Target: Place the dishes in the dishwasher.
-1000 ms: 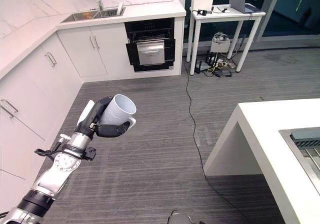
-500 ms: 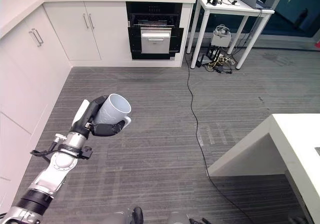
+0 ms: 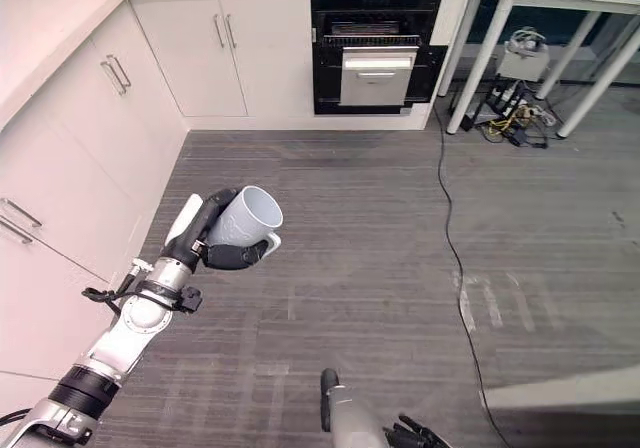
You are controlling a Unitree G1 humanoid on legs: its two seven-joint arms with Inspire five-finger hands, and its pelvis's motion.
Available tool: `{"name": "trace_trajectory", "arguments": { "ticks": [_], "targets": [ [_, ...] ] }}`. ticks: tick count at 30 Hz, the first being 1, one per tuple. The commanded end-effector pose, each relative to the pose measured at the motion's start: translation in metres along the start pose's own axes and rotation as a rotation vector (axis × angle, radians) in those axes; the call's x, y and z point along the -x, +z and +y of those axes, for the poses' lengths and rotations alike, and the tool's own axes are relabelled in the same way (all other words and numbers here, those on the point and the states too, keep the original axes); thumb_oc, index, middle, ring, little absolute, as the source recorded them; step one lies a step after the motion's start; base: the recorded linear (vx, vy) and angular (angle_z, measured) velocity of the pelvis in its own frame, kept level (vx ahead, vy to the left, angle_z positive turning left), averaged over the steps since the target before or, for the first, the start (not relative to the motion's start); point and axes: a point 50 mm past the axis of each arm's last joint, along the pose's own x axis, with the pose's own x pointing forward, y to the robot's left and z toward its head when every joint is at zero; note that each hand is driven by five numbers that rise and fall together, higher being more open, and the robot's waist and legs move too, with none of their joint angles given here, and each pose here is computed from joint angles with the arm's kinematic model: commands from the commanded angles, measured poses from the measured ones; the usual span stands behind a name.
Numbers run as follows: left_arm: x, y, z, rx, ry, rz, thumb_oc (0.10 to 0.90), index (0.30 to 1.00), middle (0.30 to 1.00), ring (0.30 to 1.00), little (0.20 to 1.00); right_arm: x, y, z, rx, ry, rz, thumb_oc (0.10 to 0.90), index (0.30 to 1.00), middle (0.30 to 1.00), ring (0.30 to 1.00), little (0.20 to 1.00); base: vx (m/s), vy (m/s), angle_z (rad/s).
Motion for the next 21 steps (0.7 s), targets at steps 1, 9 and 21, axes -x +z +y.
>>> {"name": "trace_trajectory", "arguments": {
  "ticks": [1,9,21],
  "targets": [
    [-0.019,0.066,0.042,0.002,0.127,-0.323,0.400,0.300,0.300,0.300,0.300,0.003,0.012,-0.011,-0.012,-0.015,-0.075,0.800,0.900,0.900,0.900,0.900,0.56,-0.105,0.26],
    [-0.010,0.059,0.053,-0.014,0.112,-0.321,0.400,0.300,0.300,0.300,0.300,0.002,0.037,-0.010,-0.029,-0.033,-0.180,0.800,0.900,0.900,0.900,0.900,0.44,0.070,-0.18],
    [-0.007,0.057,0.051,-0.090,0.052,-0.321,0.400,0.300,0.300,0.300,0.300,-0.003,0.042,0.015,-0.068,-0.083,-0.248,0.800,0.900,0.900,0.900,0.900,0.46,0.116,-0.50]
  ]
}}
